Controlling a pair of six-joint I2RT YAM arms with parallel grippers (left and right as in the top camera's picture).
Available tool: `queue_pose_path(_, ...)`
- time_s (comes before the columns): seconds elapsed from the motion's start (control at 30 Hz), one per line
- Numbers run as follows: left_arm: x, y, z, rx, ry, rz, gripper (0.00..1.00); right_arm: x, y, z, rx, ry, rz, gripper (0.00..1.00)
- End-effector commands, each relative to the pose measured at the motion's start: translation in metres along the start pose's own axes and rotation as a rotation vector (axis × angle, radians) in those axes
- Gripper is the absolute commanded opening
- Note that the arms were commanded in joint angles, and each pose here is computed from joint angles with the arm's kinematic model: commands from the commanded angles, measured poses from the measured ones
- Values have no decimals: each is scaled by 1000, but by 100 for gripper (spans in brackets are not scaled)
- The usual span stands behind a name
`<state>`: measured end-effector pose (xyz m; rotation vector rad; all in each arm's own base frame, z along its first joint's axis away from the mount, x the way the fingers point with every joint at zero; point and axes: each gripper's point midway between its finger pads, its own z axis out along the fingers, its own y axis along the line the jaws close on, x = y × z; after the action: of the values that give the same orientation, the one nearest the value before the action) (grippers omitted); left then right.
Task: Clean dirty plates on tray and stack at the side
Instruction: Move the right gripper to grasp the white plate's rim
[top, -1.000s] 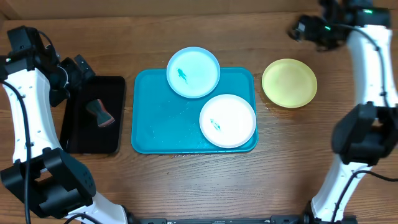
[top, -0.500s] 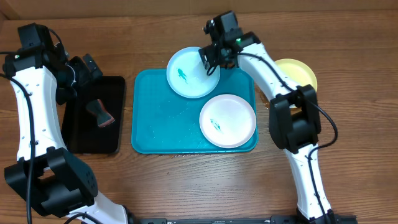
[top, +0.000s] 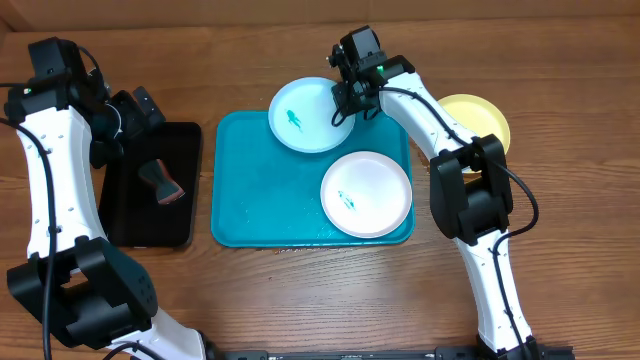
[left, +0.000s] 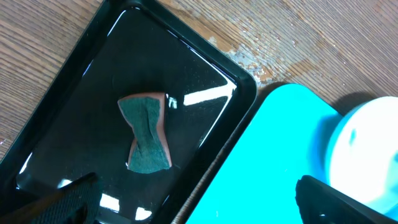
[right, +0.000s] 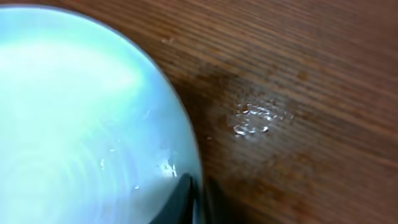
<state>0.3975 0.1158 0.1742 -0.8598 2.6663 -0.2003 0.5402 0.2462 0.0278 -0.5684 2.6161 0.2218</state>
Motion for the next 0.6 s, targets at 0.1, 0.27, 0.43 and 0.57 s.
queue_pose_path(0.1,0,-3,-1,0,-3,20,99,-8,28,-34,-45,8,45,4)
queue_pose_path(0.27,0,-2,3,-4,5,19,97,-9,67,-69,-144,39,66,4)
queue_pose_path(0.43,6,2,18,-17,49,12,97,19,95,-68,-171,140,86,4)
queue_pose_path(0.57,11,7,33,-30,90,4,97,37,106,-57,-161,189,86,4)
